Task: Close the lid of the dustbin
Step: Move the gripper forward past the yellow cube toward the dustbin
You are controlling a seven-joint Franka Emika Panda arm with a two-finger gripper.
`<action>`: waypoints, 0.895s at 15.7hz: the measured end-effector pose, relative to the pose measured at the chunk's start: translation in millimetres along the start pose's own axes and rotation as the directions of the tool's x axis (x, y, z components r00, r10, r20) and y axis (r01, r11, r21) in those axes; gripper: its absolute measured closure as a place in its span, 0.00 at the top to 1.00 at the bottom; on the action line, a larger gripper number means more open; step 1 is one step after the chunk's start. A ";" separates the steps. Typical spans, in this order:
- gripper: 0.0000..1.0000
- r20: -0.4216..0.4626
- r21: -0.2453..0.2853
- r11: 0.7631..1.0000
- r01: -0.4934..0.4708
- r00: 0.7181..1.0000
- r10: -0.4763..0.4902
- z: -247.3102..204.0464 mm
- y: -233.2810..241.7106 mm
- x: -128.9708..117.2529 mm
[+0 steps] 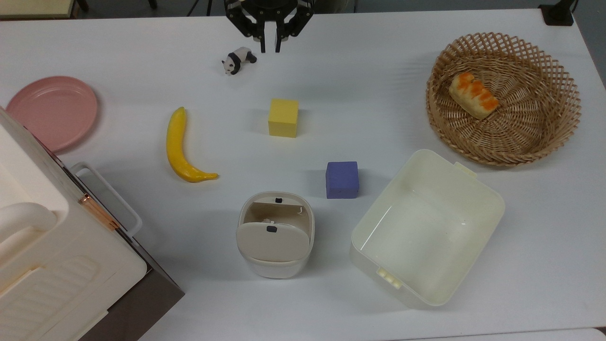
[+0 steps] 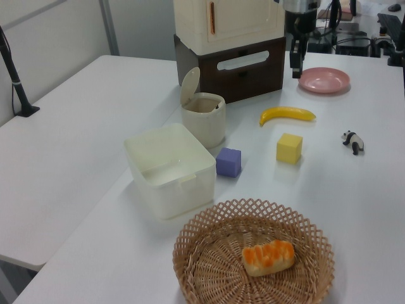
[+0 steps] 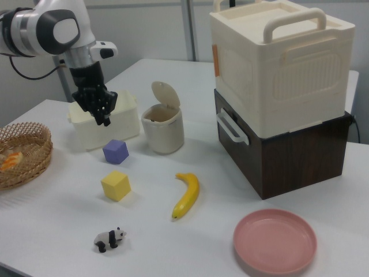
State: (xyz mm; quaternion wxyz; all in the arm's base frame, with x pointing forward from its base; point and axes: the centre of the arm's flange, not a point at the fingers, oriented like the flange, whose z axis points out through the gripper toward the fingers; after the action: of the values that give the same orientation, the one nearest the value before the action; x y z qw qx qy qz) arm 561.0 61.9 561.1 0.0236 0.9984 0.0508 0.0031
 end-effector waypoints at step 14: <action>0.14 -0.195 0.048 0.999 -0.010 0.981 0.019 13.7 6.2 97.2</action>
State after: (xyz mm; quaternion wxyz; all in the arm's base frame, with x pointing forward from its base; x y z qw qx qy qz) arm 658.5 64.9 548.1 -0.0049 0.9939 0.0457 0.1002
